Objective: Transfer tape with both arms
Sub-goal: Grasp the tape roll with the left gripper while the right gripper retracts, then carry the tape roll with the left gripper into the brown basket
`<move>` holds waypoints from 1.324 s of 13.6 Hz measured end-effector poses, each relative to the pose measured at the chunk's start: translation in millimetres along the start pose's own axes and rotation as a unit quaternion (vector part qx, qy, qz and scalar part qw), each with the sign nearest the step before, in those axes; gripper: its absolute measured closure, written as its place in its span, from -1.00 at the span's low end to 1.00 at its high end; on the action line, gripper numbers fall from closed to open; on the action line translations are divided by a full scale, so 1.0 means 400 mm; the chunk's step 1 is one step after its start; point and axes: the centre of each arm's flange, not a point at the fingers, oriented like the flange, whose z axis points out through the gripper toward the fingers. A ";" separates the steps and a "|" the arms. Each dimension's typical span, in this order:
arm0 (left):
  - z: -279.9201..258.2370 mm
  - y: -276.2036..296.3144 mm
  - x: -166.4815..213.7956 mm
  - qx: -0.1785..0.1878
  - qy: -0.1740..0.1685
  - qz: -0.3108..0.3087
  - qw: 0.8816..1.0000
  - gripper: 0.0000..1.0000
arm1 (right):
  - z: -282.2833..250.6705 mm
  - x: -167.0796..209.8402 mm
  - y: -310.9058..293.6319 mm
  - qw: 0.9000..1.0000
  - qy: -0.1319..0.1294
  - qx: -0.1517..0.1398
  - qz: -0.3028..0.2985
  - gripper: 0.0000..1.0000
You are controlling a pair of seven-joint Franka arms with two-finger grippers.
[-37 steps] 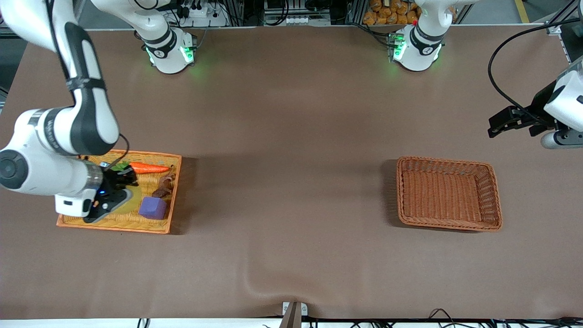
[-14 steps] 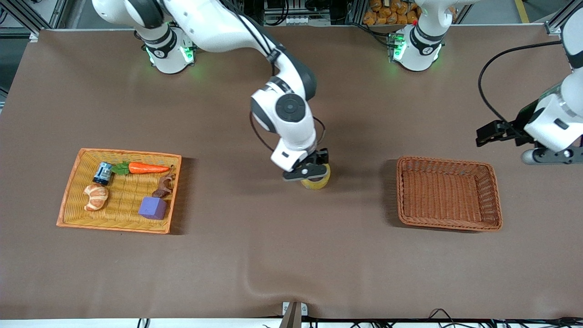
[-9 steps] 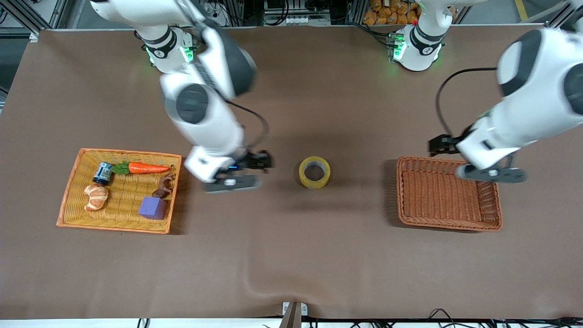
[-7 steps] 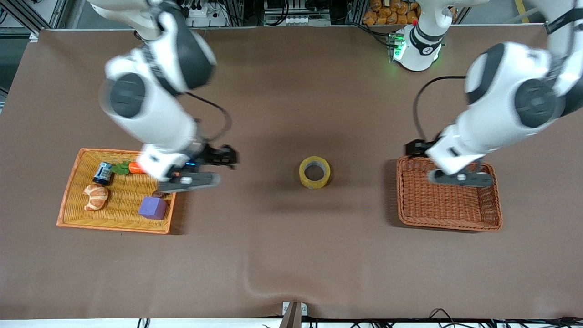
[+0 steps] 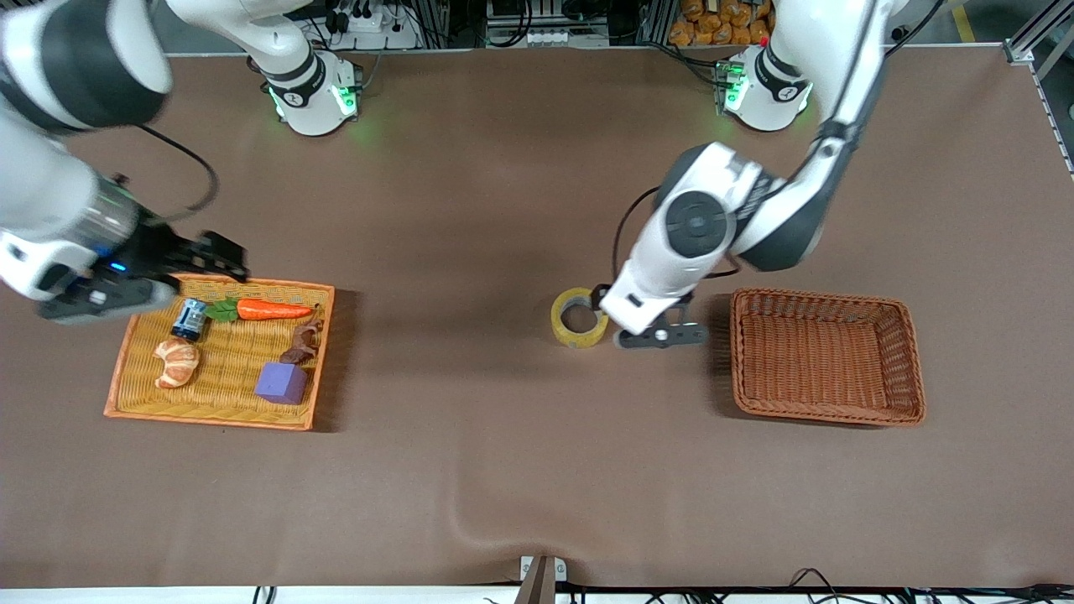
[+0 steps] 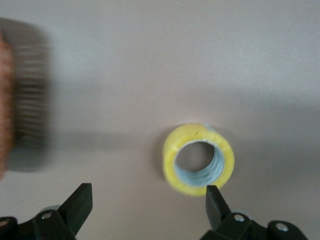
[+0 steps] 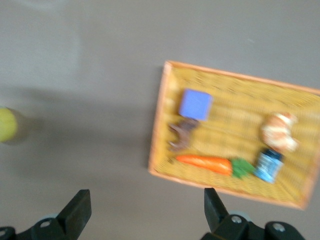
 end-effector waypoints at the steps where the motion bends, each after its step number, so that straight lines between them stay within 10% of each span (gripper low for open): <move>1: 0.053 0.022 -0.007 0.003 -0.003 -0.002 1.000 -1.00 | -0.028 -0.021 0.042 1.000 0.002 -0.012 0.008 -1.00; 5: 0.211 0.048 -0.020 0.018 -0.018 0.007 1.000 -1.00 | -0.096 -0.099 0.128 0.999 -0.012 -0.018 0.037 -1.00; 12: 0.351 0.032 -0.044 0.019 -0.022 0.009 1.000 0.14 | -0.174 -0.162 0.289 0.998 0.008 -0.017 0.057 -1.00; 14: 0.336 0.028 -0.031 0.015 -0.015 0.001 1.000 0.57 | -0.168 -0.167 0.292 0.998 -0.001 -0.015 0.061 -1.00; 18: 0.094 -0.114 0.088 0.011 0.015 -0.037 0.999 0.55 | -0.162 -0.170 0.275 0.997 -0.013 -0.013 0.073 -1.00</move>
